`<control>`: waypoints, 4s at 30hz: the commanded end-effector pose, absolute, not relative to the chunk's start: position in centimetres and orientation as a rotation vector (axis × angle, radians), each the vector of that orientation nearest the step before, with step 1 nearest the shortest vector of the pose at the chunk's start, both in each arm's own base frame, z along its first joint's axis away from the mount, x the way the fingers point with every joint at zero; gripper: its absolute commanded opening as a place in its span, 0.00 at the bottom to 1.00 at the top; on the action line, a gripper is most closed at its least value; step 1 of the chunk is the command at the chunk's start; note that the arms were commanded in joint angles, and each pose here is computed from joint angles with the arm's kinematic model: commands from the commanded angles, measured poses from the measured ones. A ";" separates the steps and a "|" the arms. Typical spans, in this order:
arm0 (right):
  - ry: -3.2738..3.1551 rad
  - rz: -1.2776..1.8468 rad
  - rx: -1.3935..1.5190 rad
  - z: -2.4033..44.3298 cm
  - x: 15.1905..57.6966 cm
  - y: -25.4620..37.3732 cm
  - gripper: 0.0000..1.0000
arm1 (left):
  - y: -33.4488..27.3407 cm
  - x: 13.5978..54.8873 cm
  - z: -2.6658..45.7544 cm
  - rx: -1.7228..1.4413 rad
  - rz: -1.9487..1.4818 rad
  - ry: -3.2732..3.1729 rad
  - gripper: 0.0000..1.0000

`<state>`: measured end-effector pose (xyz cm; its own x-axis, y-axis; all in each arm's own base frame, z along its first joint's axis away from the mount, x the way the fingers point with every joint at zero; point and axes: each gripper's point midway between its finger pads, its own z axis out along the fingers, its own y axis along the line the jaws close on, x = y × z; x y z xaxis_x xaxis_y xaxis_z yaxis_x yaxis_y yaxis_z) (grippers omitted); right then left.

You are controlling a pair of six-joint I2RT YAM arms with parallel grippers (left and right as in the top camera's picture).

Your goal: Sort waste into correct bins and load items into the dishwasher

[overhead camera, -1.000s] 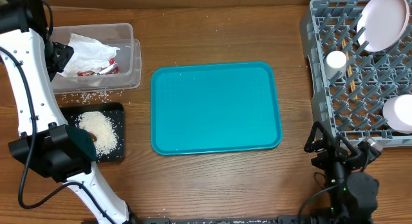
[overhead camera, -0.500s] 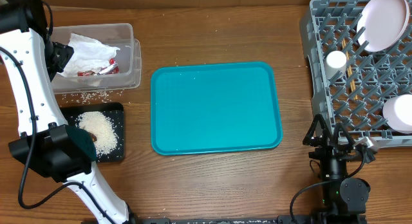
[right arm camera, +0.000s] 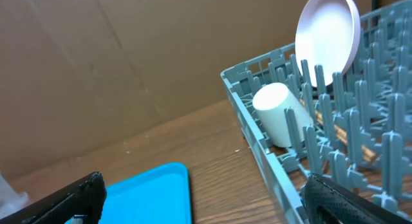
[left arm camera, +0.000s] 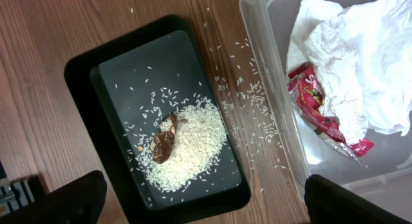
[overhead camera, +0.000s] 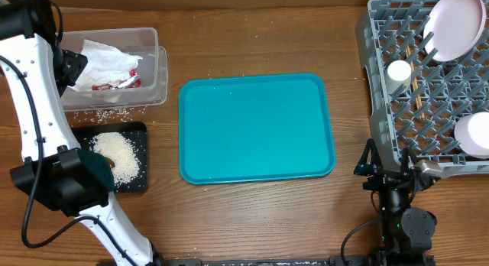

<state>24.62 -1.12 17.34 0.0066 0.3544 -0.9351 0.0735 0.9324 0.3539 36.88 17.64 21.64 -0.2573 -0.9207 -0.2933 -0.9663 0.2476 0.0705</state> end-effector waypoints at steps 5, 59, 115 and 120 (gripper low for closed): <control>1.561 0.173 0.293 17.2 24.6 -1.2 1.00 | 17.4 36.7 22.4 -1.781 0.349 2.299 1.00; 1.594 0.051 0.029 17.0 24.6 0.3 1.00 | 17.4 36.7 22.3 -1.782 0.350 2.302 1.00; 1.594 0.051 0.029 17.0 24.6 0.3 1.00 | 3.6 23.0 13.6 -0.764 -0.002 2.297 1.00; 1.594 0.051 0.029 17.0 24.6 0.3 1.00 | 1.9 23.7 12.4 -0.495 -0.070 2.247 1.00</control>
